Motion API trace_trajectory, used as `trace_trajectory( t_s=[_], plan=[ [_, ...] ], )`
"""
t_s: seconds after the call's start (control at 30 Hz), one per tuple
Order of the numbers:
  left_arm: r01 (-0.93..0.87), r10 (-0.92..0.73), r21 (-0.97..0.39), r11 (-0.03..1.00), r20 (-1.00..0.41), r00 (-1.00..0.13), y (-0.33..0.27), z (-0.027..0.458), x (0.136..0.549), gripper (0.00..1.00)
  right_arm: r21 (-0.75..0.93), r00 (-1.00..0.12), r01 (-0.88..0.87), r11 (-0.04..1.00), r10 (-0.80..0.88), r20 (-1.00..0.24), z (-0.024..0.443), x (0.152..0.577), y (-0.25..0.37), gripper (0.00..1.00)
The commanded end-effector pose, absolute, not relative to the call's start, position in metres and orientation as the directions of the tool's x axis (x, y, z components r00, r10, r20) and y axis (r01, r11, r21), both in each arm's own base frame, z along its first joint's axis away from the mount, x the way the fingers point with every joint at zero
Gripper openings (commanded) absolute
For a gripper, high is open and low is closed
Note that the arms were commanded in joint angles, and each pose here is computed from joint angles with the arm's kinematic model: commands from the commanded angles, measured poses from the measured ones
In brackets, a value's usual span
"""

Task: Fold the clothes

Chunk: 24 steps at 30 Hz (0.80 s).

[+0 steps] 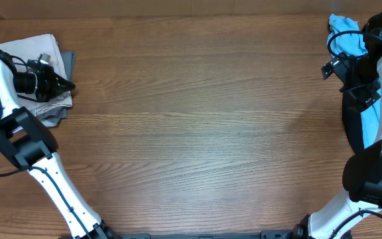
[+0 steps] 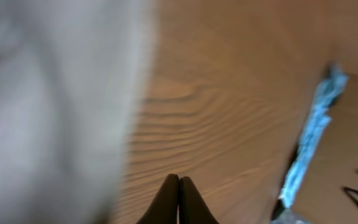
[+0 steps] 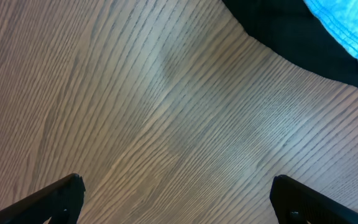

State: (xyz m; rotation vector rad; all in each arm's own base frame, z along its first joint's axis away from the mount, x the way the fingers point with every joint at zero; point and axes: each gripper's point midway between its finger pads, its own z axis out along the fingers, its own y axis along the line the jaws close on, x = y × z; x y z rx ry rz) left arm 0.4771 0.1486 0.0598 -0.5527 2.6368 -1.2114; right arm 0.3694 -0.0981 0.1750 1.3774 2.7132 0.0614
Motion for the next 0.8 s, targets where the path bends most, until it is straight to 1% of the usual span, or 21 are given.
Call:
trace_trajectory(
  t_s=[0.0,0.13,0.2,0.27,0.4,0.63,0.77],
  plan=[
    [-0.017,-0.438,-0.820,0.573,-0.288,-0.851,0.160,0.168,0.488,0.04,0.094,-0.584,0.801,0.591,0.806,-0.097,0.184,0.371,-0.100,1.00],
    [0.022,-0.464,-0.753,0.658,-0.428,-0.776,0.194,0.211,0.484,0.04,0.094,-0.584,0.801,0.591,0.806,-0.097,0.184,0.371,-0.100,1.00],
    [-0.022,-0.497,-0.730,0.683,-0.442,-0.747,0.213,0.219,0.480,0.04,0.094,-0.584,0.801,0.591,0.806,-0.097,0.184,0.371,-0.100,1.00],
    [-0.080,-0.541,-0.725,0.684,-0.431,-0.722,0.233,0.218,0.474,0.04,0.094,-0.584,0.801,0.591,0.806,-0.096,0.184,0.371,-0.100,1.00],
    [-0.176,-0.597,-0.712,0.679,-0.396,-0.698,0.265,0.204,0.460,0.04,0.094,-0.584,0.801,0.591,0.806,-0.097,0.184,0.371,-0.100,1.00],
    [-0.405,-0.695,-0.645,0.648,-0.284,-0.660,0.309,0.160,0.435,0.04,0.095,-0.584,0.801,0.591,0.806,-0.097,0.184,0.371,-0.100,1.00],
    [-0.549,-0.745,-0.557,0.623,-0.209,-0.634,0.327,0.132,0.416,0.04,0.094,-0.584,0.801,0.591,0.806,-0.097,0.184,0.371,-0.100,1.00]
  ],
)
